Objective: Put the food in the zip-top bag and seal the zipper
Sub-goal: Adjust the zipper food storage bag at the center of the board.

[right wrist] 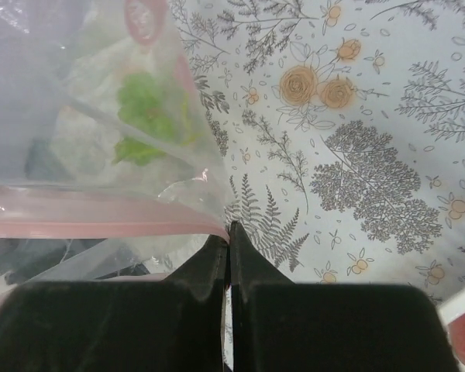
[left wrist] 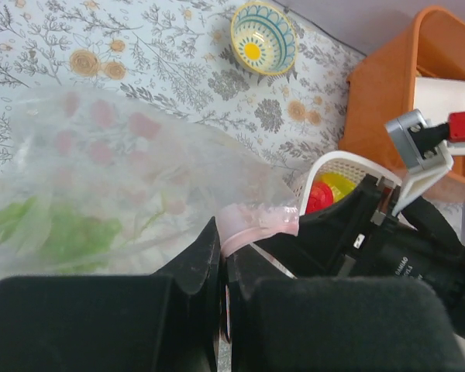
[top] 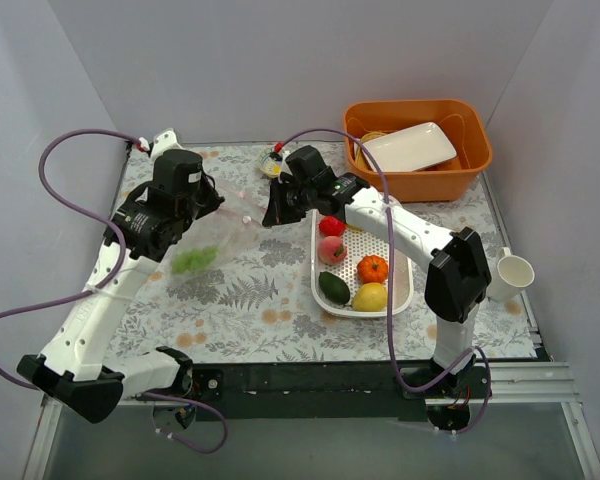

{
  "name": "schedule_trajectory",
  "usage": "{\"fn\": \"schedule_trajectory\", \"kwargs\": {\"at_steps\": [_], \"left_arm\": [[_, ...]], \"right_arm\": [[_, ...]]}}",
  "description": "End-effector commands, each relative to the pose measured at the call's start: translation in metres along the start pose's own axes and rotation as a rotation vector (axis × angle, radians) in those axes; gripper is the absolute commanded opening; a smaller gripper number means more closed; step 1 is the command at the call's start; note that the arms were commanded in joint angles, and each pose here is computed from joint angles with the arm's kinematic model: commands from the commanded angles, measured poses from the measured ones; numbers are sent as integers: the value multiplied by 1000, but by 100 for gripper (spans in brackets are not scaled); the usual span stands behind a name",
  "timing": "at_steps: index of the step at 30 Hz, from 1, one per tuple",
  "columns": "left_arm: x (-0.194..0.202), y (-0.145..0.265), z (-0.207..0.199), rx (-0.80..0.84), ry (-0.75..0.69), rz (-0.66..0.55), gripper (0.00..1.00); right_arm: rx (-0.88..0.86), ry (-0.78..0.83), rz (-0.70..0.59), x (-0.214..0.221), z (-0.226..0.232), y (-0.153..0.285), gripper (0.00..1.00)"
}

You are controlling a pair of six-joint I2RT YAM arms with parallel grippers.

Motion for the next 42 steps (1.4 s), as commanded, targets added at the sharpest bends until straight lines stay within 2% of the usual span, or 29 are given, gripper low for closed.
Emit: {"fn": "schedule_trajectory", "kwargs": {"at_steps": [1, 4, 7, 10, 11, 13, 14, 15, 20, 28, 33, 42], "left_arm": [[-10, 12, -8, 50, -26, -9, 0], [25, -15, -2, 7, -54, 99, 0], [51, -30, 8, 0, -59, 144, 0], [69, -38, 15, 0, -57, 175, 0], [73, -40, 16, 3, -58, 185, 0], [83, -44, 15, 22, -59, 216, 0], [86, -46, 14, 29, -58, 225, 0], [89, -46, 13, 38, -55, 232, 0], [96, -45, -1, 116, -51, 274, 0], [111, -52, -5, 138, -60, 333, 0], [117, -53, 0, 130, -68, 346, 0], [129, -57, 1, 131, -75, 389, 0]], "right_arm": [[-3, 4, 10, 4, 0, 1, 1], [39, -16, 37, 18, -14, -7, 1], [97, -34, 77, 36, -31, -9, 8], [242, -51, 92, 52, -59, 8, 18], [280, -48, 52, 46, -62, 21, 40], [343, -57, 51, 61, -80, 34, 57], [355, -51, 2, 56, -80, 50, 76], [358, -50, -29, 54, -80, 57, 81], [456, -87, -73, 73, -107, 94, 86], [548, -132, -78, 91, -133, 115, 86], [643, -169, -2, 117, -164, 118, 89], [581, -203, 86, 134, -180, 97, 89]]}}
Point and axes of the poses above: each gripper's point midway between its finger pads, its own y axis back along the fingers, its own z axis along the line the jaws close on, x = y × z, the point moved 1 cm from there along y, back along the fingers, and after that the axes turned 4 degrees about y, right-handed, at the moved point
